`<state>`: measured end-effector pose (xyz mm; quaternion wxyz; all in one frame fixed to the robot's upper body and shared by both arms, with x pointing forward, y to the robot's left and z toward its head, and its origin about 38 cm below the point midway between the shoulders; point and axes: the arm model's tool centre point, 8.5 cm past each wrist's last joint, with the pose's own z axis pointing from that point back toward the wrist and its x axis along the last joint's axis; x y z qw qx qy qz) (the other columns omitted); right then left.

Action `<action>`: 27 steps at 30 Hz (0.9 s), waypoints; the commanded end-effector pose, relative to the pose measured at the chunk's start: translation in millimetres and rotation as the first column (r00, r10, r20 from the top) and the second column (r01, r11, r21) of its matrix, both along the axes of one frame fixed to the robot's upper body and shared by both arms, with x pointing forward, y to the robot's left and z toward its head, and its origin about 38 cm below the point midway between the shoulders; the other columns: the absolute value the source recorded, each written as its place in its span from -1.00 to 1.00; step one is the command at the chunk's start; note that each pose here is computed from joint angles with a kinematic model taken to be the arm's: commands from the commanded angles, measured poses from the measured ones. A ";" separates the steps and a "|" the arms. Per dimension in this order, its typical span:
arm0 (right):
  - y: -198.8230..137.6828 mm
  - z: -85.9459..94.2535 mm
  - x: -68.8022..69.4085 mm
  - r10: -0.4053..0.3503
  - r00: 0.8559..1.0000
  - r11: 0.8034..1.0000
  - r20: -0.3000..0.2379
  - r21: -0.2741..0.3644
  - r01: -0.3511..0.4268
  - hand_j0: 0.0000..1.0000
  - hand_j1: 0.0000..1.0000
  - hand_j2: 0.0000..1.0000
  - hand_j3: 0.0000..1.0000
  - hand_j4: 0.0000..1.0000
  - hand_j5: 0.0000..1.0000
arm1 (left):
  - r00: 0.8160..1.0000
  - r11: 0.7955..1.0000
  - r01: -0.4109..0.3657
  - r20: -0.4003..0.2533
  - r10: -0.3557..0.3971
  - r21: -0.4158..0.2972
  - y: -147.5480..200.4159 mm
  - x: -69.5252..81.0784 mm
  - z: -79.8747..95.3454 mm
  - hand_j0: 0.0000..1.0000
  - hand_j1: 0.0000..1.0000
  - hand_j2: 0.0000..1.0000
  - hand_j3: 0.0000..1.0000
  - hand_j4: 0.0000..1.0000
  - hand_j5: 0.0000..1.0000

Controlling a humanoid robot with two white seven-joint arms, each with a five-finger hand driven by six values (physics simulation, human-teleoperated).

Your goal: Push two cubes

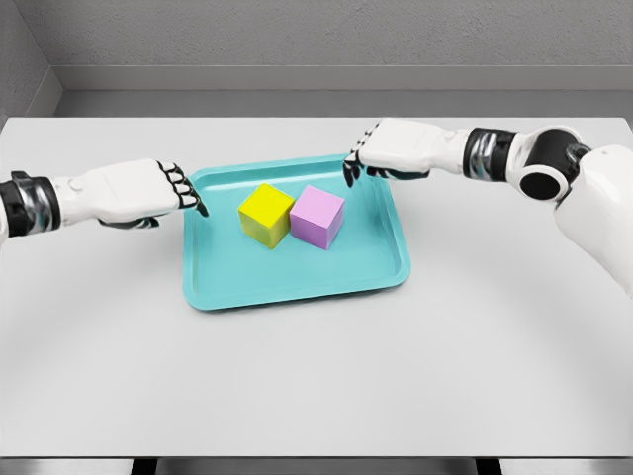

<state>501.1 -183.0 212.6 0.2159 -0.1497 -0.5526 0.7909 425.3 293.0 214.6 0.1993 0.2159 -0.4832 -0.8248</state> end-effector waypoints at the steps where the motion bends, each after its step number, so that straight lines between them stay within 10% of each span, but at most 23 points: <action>1: 4.6 -11.4 7.4 -0.025 0.999 1.000 -0.037 0.008 0.025 -0.03 -0.03 -0.03 -0.03 -0.03 -0.03 | 1.000 1.000 -0.009 -0.005 0.009 -0.006 2.7 0.5 -0.3 0.52 0.52 0.52 0.52 0.52 0.52; 27: 31.0 -42.1 25.5 -0.065 0.993 0.997 -0.100 -0.039 0.061 -0.04 -0.04 -0.04 -0.04 -0.04 -0.04 | 0.988 0.988 -0.155 -0.024 0.154 -0.022 46.7 17.8 -2.6 0.52 0.52 0.52 0.52 0.52 0.52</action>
